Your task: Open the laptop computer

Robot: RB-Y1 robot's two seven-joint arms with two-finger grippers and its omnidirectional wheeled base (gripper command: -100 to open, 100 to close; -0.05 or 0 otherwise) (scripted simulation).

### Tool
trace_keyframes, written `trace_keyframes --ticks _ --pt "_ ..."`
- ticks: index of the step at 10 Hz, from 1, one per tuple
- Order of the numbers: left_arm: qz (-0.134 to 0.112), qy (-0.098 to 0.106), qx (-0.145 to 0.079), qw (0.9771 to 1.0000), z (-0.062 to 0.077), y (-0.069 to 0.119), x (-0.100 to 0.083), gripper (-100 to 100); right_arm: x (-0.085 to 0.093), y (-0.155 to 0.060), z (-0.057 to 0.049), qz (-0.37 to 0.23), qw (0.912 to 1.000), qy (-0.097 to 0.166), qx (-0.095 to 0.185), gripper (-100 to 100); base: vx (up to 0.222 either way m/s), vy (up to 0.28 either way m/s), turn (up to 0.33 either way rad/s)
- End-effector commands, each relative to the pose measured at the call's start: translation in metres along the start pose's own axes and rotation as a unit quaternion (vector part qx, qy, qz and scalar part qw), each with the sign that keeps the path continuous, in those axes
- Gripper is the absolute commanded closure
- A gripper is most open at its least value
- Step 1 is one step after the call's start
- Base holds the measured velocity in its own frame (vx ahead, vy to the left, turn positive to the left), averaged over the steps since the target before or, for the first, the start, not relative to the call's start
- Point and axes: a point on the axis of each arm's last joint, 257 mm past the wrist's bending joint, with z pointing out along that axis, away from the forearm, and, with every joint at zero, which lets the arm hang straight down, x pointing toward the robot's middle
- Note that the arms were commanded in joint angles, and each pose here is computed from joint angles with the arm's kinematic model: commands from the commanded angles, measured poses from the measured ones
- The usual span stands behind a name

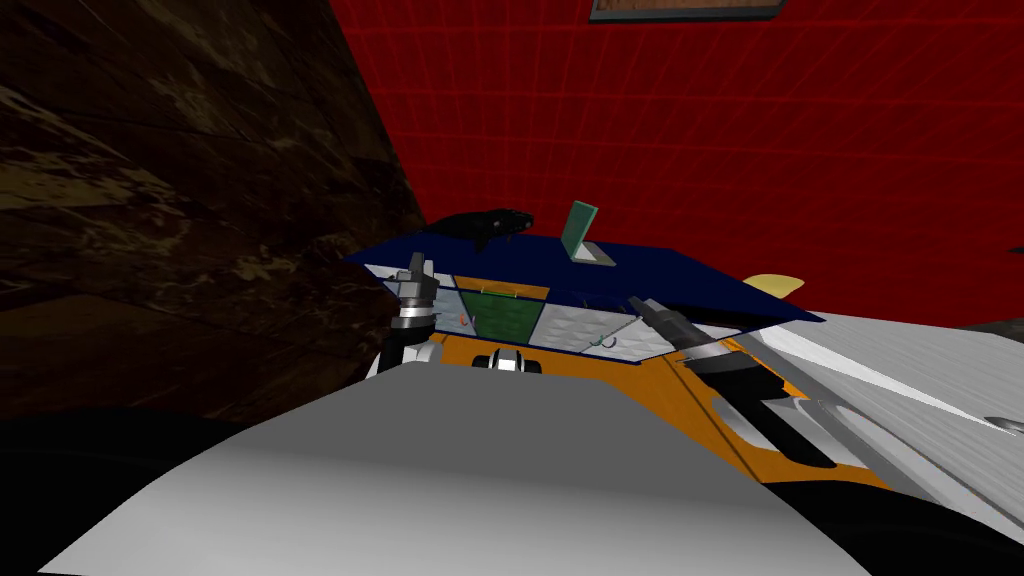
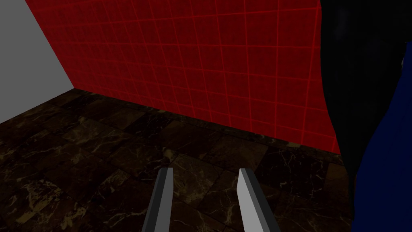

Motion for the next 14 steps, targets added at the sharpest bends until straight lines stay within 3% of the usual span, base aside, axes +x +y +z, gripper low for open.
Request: trace_keyframes --ticks 1,2,3,5,6,7,8,10,11,12,13,14 --pt "0.0 0.0 0.0 1.0 0.0 0.0 0.0 0 -0.012 -0.026 -0.006 -0.049 0.9981 0.027 0.024 -100 -0.006 0.111 -0.016" --pt "0.0 0.0 0.0 1.0 0.0 0.0 0.0 0 -0.013 -0.023 -0.002 -0.056 0.9977 0.033 0.018 -100 -0.006 0.056 0.001" --pt "0.0 0.0 0.0 1.0 0.0 0.0 0.0 0 -0.022 -0.047 -0.011 -0.088 0.9939 0.049 0.045 -100 0.004 0.086 -0.001" --pt "0.0 0.0 0.0 1.0 0.0 0.0 0.0 0 -0.025 -0.043 -0.004 -0.1 0.9927 0.057 0.034 -100 -0.003 0.061 -0.008" --pt "0.0 0.0 0.0 1.0 0.0 0.0 0.0 0 -0.037 -0.066 -0.013 -0.132 0.9868 0.071 0.061 -100 -0.007 0.079 -0.002" --pt "0.0 0.0 0.0 1.0 0.0 0.0 0.0 0 -0.039 -0.063 -0.007 -0.141 0.9856 0.077 0.053 -100 -0.001 0.082 -0.015" --pt "0.0 0.0 0.0 1.0 0.0 0.0 0.0 0 -0.05 -0.085 -0.015 -0.169 0.9783 0.091 0.079 -100 -0.001 0.097 -0.007" --pt "0.0 0.0 0.0 1.0 0.0 0.0 0.0 0 -0.055 -0.078 -0.004 -0.186 0.9755 0.099 0.063 -100 0.002 0.068 -0.005" --pt "0.0 0.0 0.0 1.0 0.0 0.0 0.0 0 -0.071 -0.099 -0.01 -0.215 0.9663 0.11 0.089 -100 0.004 0.069 -0.001" --pt "0.0 0.0 0.0 1.0 0.0 0.0 0.0 0 -0.072 -0.093 -0.001 -0.226 0.964 0.117 0.076 -100 0.005 0.072 -0.011" --pt "0.0 0.0 0.0 1.0 0.0 0.0 0.0 0 -0.088 -0.112 -0.006 -0.254 0.9536 0.127 0.099 -100 0.008 0.09 -0.007" --pt "0.0 0.0 0.0 1.0 0.0 0.0 0.0 0 -0.089 -0.107 0.002 -0.262 0.9519 0.131 0.09 -100 0.011 0.077 -0.014"
